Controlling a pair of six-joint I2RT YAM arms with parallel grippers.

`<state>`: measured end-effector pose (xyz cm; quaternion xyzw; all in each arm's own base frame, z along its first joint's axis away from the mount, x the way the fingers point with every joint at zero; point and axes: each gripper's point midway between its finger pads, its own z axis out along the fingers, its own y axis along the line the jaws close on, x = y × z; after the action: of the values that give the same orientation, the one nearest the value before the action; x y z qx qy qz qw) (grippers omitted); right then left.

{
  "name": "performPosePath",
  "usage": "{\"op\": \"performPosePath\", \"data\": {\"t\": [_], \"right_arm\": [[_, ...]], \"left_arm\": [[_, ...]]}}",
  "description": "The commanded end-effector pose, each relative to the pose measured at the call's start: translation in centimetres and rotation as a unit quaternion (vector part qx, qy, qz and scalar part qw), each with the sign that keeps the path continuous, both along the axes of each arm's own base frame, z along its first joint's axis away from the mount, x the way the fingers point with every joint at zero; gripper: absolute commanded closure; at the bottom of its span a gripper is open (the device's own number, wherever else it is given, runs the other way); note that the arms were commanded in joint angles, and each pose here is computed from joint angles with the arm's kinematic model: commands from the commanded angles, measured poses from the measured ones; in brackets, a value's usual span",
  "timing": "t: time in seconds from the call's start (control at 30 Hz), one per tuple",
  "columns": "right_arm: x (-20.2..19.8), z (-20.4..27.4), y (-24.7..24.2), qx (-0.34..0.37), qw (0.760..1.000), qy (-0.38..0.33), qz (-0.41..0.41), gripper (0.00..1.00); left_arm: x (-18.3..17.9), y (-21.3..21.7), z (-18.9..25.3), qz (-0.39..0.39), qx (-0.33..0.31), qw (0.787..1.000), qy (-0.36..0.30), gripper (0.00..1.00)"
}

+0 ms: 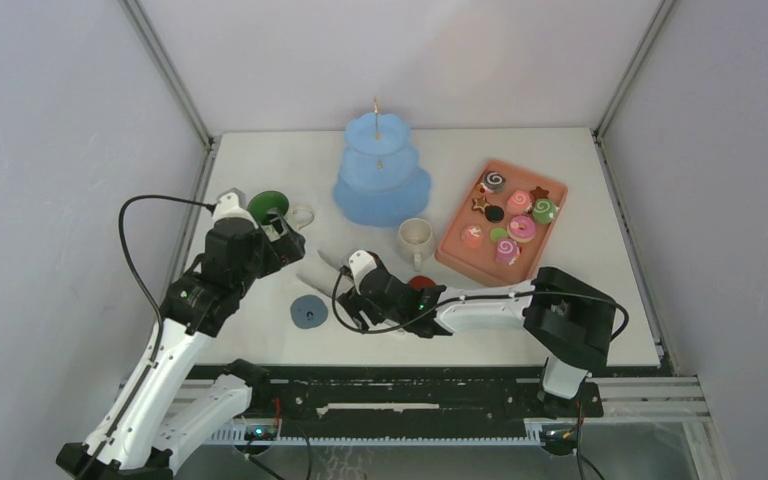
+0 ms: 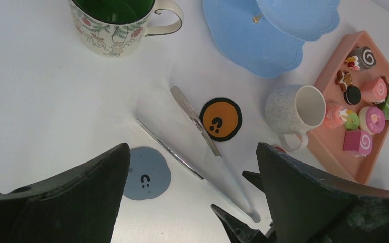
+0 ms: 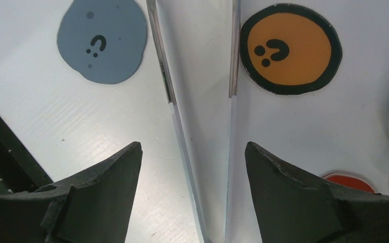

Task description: Serve the afternoon tea

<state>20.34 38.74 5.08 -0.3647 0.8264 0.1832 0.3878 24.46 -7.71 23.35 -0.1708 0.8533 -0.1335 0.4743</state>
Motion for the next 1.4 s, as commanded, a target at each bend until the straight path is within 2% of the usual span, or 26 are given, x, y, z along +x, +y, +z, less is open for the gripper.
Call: {"op": "performPosePath", "data": {"t": [0.0,0.2,0.4,0.53,0.6,0.8,1.07,1.2,1.37], "right_arm": [[1.2,4.8,0.9,0.063,0.997,-0.032,-0.017,0.17],[1.3,5.8,1.0,0.1,0.993,-0.054,-0.012,0.12],[0.5,4.9,1.5,0.085,0.994,-0.06,0.027,0.11],[0.8,4.2,1.4,0.113,0.993,0.028,0.001,0.12],[1.2,3.1,0.9,0.1,0.994,0.044,0.0,0.12],[1.4,0.9,0.4,0.031,0.999,0.006,0.007,0.07],[1.3,-0.7,1.0,0.001,1.0,-0.009,0.022,0.03],[1.5,-1.8,1.7,-0.011,1.0,-0.021,0.02,0.04],[1.6,-2.7,2.0,-0.007,1.0,-0.012,0.014,0.11]], "left_arm": [[0.3,0.5,1.9,0.018,-0.011,0.999,-0.027,0.01],[0.1,0.8,1.7,0.023,-0.007,0.999,-0.027,0.01],[0.0,1.3,2.1,0.034,-0.005,0.999,-0.037,0.01],[0.1,1.3,2.1,0.033,-0.005,0.999,-0.037,0.01],[0.0,1.4,2.0,0.037,-0.005,0.999,-0.036,0.01],[-0.1,1.6,2.0,0.042,-0.006,0.998,-0.039,0.01],[0.0,1.4,2.1,0.04,-0.009,0.998,-0.037,0.01],[0.0,1.4,1.9,0.039,-0.008,0.999,-0.036,0.01],[-0.2,1.5,2.0,0.04,-0.008,0.998,-0.037,0.01]]}}
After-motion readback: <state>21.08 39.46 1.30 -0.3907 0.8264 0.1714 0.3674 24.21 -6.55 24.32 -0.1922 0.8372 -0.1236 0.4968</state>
